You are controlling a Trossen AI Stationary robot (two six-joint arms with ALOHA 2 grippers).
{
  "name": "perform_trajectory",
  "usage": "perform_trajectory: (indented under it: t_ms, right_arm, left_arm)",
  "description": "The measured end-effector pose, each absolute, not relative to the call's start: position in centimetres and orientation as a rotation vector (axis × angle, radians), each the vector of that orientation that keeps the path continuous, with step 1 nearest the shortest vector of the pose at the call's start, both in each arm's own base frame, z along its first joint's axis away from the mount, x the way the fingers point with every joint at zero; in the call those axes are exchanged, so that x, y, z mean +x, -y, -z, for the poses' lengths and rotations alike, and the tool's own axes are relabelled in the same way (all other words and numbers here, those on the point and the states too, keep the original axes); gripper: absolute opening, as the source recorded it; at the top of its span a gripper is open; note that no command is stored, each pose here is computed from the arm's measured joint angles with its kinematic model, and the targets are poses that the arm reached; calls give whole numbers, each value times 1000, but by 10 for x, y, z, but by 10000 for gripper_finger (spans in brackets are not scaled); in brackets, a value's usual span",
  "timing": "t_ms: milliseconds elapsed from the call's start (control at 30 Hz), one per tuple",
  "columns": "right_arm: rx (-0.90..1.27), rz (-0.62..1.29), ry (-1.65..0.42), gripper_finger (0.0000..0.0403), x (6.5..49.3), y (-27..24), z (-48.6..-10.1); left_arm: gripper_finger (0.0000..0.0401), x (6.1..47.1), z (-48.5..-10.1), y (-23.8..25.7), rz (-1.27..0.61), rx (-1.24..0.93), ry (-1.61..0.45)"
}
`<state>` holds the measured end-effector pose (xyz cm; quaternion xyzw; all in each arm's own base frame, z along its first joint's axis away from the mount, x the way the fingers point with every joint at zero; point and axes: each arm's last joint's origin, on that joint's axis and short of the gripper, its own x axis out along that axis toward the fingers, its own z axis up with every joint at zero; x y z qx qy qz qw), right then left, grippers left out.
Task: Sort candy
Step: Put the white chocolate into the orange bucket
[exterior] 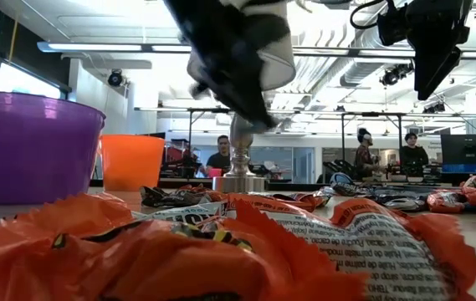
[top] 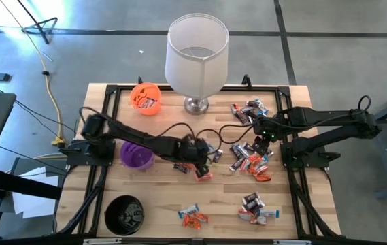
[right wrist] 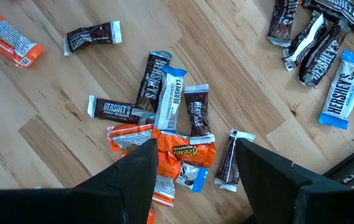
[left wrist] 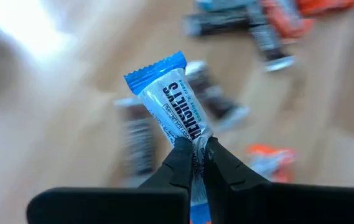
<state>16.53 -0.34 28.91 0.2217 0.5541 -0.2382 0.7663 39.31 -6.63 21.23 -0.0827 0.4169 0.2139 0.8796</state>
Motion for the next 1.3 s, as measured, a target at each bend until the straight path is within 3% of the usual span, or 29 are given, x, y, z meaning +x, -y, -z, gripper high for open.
perform_trajectory:
  t_ms: [333, 533, 733, 933, 1300]
  right_arm:
    - [482, 517, -1200, 211, 166, 3, -289]
    - [483, 516, -1199, 211, 166, 3, -289]
    - [483, 515, -1196, 211, 166, 3, -289]
    - [483, 515, -1196, 211, 166, 3, -289]
    - [483, 515, -1196, 211, 166, 3, -289]
  left_arm:
    - [1, 316, -262, 45, -946, 71, -941]
    - [1, 281, -283, 28, -1094, 145, -999]
    - [1, 250, -277, -1, -1201, 136, -1018]
    - [1, 222, -265, -32, -1183, -2, -994]
    - [1, 178, -282, -110, -1038, -285, -837]
